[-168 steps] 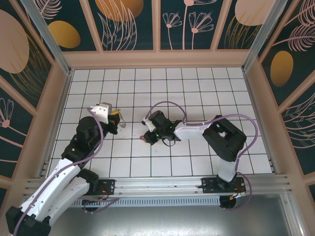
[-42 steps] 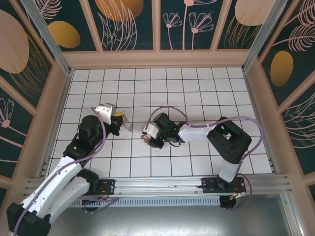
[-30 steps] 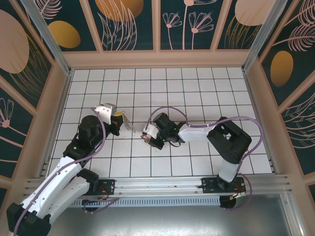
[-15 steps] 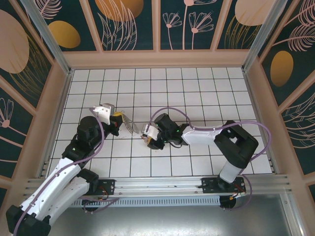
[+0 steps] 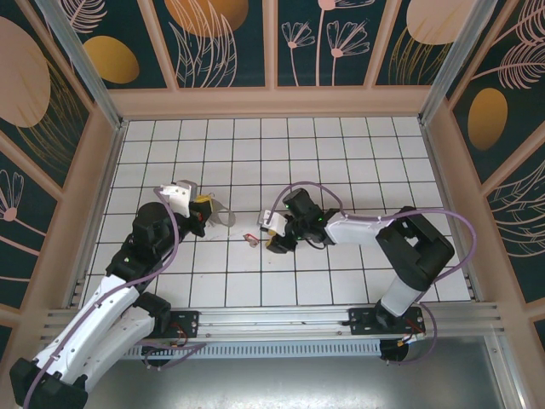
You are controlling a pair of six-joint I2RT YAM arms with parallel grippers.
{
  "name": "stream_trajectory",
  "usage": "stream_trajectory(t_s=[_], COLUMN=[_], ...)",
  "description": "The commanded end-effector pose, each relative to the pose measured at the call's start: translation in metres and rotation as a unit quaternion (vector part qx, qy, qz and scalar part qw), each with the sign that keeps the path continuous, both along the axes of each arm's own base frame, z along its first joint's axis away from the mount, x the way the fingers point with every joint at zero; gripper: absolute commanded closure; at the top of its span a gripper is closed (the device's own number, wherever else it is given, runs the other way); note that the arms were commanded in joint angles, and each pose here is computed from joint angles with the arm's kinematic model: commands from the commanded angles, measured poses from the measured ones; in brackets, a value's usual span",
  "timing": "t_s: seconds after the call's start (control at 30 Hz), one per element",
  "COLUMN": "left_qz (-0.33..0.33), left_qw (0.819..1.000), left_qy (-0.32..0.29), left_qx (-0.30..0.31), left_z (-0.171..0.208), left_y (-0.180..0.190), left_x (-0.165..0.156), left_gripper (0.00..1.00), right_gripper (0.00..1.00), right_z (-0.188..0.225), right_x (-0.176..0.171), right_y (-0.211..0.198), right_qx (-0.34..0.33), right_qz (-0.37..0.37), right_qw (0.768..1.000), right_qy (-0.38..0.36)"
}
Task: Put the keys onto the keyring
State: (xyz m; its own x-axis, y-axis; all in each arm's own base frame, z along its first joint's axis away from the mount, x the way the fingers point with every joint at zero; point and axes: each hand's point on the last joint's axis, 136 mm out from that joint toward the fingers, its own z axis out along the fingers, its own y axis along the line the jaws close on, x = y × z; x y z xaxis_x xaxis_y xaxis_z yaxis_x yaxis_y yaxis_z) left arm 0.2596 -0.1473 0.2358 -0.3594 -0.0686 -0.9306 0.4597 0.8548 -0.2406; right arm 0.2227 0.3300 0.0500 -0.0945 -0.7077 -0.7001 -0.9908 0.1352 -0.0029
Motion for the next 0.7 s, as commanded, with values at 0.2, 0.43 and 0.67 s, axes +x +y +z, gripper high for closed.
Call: stream_trajectory(t_s=[0.2, 0.43, 0.67], left_qz=[0.002, 0.005, 0.007], left_qw=[1.0, 1.0, 1.0], left_qy=[-0.017, -0.022, -0.022], left_qx=[-0.017, -0.017, -0.019], left_z=[0.015, 0.018, 0.018], left_y=[0.001, 0.003, 0.004], left_x=[-0.001, -0.002, -0.003], left_gripper=[1.0, 1.0, 1.0], right_gripper=[0.58, 0.59, 0.63], right_z=[0.007, 0.0, -0.011], right_x=[-0.007, 0.0, 0.003], right_y=[0.017, 0.027, 0.033], right_qx=[0.062, 0.059, 0.051], right_qz=[0.066, 0.073, 0.07], right_qw=[0.995, 0.995, 0.995], right_qy=[-0.044, -0.037, -0.039])
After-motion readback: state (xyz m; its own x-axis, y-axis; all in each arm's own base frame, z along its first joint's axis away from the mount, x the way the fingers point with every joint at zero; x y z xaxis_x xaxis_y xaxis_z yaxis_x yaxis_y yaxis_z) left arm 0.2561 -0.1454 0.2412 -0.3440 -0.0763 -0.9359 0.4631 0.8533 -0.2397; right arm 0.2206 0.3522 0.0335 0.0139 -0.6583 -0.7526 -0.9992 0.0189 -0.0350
